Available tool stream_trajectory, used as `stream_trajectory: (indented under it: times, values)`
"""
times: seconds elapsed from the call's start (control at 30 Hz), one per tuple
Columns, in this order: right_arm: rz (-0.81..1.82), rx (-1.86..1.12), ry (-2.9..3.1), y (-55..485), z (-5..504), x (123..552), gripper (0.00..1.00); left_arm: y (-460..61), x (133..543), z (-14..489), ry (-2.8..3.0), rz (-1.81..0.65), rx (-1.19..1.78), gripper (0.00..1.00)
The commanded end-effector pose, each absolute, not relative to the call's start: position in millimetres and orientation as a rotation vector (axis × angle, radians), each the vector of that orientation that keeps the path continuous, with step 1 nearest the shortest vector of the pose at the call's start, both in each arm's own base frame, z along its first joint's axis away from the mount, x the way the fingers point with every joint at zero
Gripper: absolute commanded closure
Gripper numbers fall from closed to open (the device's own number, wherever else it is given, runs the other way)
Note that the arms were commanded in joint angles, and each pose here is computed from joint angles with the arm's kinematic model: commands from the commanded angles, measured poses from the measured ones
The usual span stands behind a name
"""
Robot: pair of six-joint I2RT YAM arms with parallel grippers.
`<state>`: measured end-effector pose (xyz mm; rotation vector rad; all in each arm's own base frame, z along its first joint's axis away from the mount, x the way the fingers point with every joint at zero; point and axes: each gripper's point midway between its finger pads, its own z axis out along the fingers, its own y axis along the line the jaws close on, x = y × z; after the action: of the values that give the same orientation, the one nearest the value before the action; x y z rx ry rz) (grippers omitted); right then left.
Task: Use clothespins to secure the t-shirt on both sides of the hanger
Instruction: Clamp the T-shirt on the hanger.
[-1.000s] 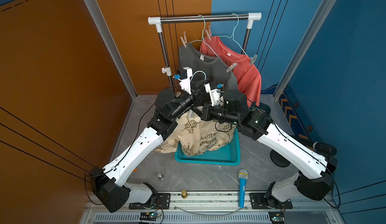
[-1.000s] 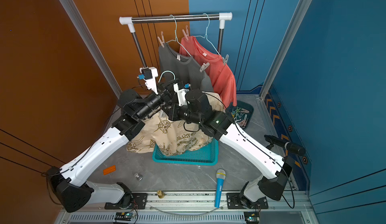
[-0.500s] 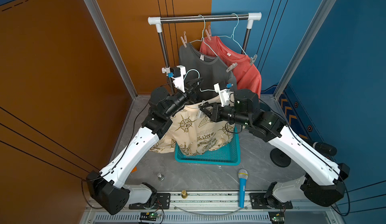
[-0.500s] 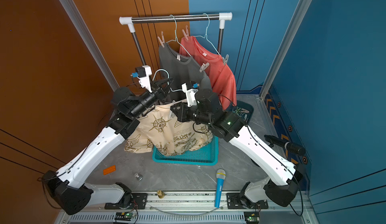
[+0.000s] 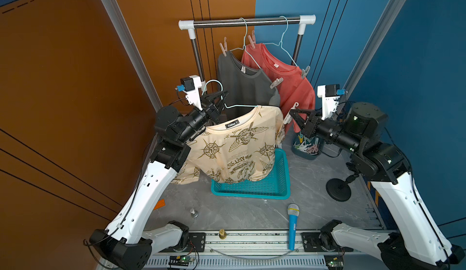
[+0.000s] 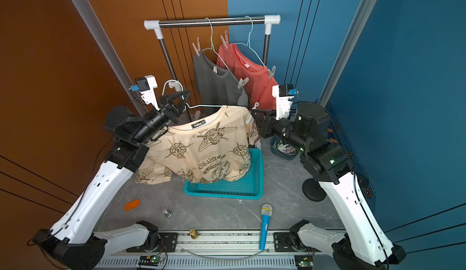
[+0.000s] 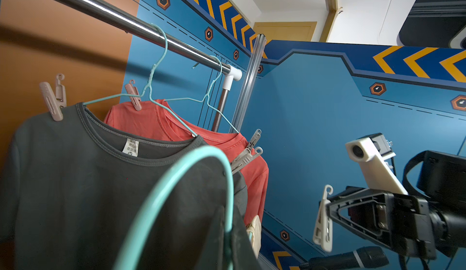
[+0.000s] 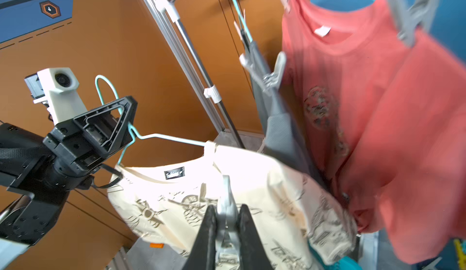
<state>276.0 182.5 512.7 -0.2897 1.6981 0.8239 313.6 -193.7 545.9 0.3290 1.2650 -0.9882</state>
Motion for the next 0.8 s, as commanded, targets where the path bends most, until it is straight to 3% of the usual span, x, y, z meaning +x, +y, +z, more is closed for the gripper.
stream_trajectory:
  times: [0.0, 0.33, 0.77]
  values:
    - [0.912, -0.503, 1.531, 195, 548, 262, 0.98, -189, 279, 575, 1.188, -1.067, 0.398, 0.91]
    - [1.278, -0.845, 1.328, 232, 573, 239, 0.97, -186, 263, 585, 1.160, -1.203, 0.439, 0.92]
    - [1.343, -0.928, 1.333, 236, 555, 246, 1.00, -188, 249, 592, 1.142, -1.273, 0.471, 0.92]
